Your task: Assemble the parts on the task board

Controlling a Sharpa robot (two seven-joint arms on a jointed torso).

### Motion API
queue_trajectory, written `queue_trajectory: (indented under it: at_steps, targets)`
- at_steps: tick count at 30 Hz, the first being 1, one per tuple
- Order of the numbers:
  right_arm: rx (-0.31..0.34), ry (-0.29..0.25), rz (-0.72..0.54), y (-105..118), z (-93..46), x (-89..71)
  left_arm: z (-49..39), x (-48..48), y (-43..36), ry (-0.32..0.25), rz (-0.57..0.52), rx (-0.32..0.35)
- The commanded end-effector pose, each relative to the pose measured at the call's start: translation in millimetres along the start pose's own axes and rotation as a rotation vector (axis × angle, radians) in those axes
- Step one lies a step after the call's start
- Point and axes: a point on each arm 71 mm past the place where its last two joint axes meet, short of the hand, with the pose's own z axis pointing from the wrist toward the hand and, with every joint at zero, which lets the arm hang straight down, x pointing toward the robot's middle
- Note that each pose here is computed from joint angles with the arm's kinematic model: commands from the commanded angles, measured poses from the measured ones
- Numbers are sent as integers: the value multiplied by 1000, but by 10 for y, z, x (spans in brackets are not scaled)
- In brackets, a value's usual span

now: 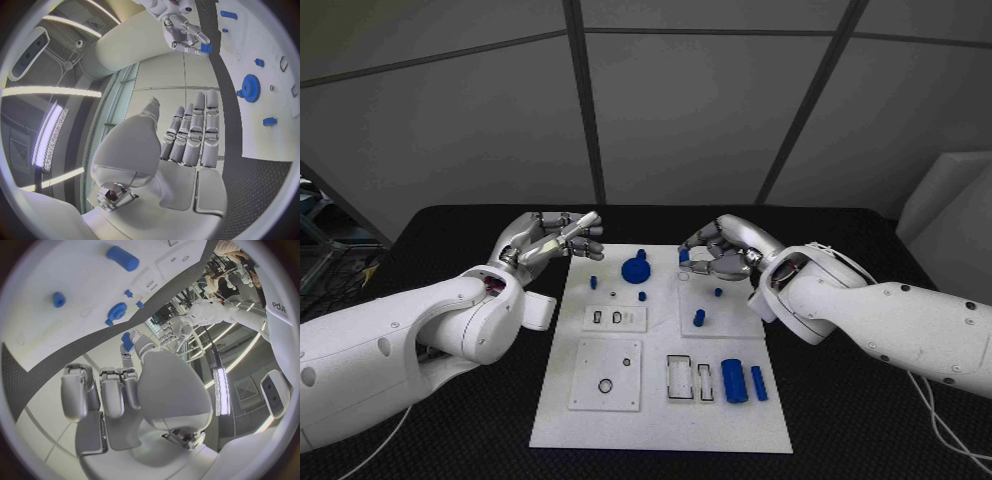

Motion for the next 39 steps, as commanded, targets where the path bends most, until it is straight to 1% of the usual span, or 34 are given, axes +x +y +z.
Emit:
queue_trajectory:
  at_steps: [1,4,9,13,17,23,33,39]
  targets:
    - [7,28,-55,154,93,142,10,-10,-9,5,-6,4]
    - [-13,68,-79,280,154,308,17,-36,-8,-6,-9,2]
    - [-33,135,-123,416,214,574,26,-87,-9,-22,-6,1]
    - [-43,176,-154,499,240,750,34,-105,-9,-27,-5,2]
    - [-52,200,-179,557,253,876,40,-106,-8,-28,-5,2]
    - [-58,217,-207,586,257,984,43,-105,-8,-28,-5,2]
    - [-39,245,-225,534,224,1080,44,-100,-8,-27,-6,1]
    - [-29,253,-239,507,209,1103,47,-98,-6,-26,-6,0]
